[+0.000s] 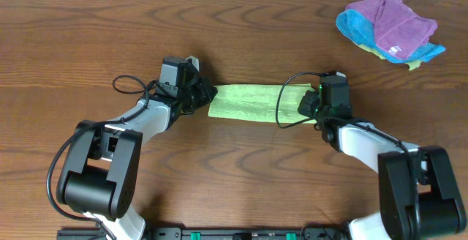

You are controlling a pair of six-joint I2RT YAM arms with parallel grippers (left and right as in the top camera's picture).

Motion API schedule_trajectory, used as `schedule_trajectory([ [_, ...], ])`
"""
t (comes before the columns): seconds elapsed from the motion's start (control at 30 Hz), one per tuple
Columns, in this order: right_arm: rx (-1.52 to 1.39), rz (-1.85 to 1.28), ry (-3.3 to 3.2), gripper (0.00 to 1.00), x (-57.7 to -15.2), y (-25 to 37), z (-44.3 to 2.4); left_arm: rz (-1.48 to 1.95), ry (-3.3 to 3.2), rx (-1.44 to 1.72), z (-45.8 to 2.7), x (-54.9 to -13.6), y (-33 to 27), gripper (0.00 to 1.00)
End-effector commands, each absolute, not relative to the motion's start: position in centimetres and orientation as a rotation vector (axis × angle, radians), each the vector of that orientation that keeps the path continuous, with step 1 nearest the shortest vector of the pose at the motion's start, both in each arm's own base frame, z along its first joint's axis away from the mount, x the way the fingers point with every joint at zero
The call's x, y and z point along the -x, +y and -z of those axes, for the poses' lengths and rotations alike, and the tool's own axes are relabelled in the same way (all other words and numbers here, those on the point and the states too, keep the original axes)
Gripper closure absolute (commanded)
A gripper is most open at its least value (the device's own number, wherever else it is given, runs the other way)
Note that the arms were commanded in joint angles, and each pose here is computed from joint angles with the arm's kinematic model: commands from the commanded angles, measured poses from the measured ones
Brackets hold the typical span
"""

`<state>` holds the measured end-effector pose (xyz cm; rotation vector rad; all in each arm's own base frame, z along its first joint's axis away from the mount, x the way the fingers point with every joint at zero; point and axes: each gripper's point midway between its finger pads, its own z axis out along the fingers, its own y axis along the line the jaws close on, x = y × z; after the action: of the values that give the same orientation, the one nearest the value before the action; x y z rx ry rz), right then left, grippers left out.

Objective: Fold the cloth

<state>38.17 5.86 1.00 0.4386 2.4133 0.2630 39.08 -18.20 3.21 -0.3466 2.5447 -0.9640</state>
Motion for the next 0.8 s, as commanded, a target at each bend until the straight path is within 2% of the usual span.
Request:
schedule_trajectory([
  [0.0, -0.425, -0.239, 2.388, 0.93, -39.2, 5.4, -1.6, 0.927, 2.527, 0.368, -3.6, -39.7, -17.8, 0.94],
  [0.03, -0.425, -0.239, 2.387, 0.89, -39.2, 5.4, -1.6, 0.922, 2.527, 0.371, -3.6, -39.7, -17.7, 0.94],
  [0.13, -0.425, -0.240, 2.387, 0.59, -39.2, 5.4, -1.6, 0.907, 2.523, 0.379, -3.5, -39.9, -17.4, 0.94],
  [0.2, -0.423, -0.246, 2.388, 0.50, -39.2, 5.5, -1.6, 0.906, 2.520, 0.383, -3.6, -39.9, -17.3, 0.94],
  [0.3, -0.415, -0.271, 2.395, 0.44, -39.1, 5.8, -1.6, 0.907, 2.504, 0.387, -4.1, -40.2, -17.0, 0.90],
  [0.37, -0.407, -0.292, 2.400, 0.40, -39.0, 6.1, -1.8, 0.909, 2.485, 0.386, -4.7, -40.4, -16.7, 0.79],
  [0.47, -0.404, -0.303, 2.401, 0.37, -38.7, 6.3, -2.5, 0.902, 2.441, 0.366, -6.3, -40.9, -16.2, 0.55],
  [0.5, -0.404, -0.303, 2.398, 0.36, -38.6, 6.2, -2.8, 0.901, 2.431, 0.361, -6.7, -41.0, -16.1, 0.52],
  [0.67, -0.405, -0.312, 2.375, 0.32, -37.9, 6.1, -5.3, 0.908, 2.377, 0.355, -8.8, -41.4, -15.5, 0.45],
  [0.77, -0.459, -0.335, 2.363, 0.26, -36.8, 5.9, -7.2, 0.935, 2.358, 0.344, -9.8, -41.3, -15.7, 0.49],
])
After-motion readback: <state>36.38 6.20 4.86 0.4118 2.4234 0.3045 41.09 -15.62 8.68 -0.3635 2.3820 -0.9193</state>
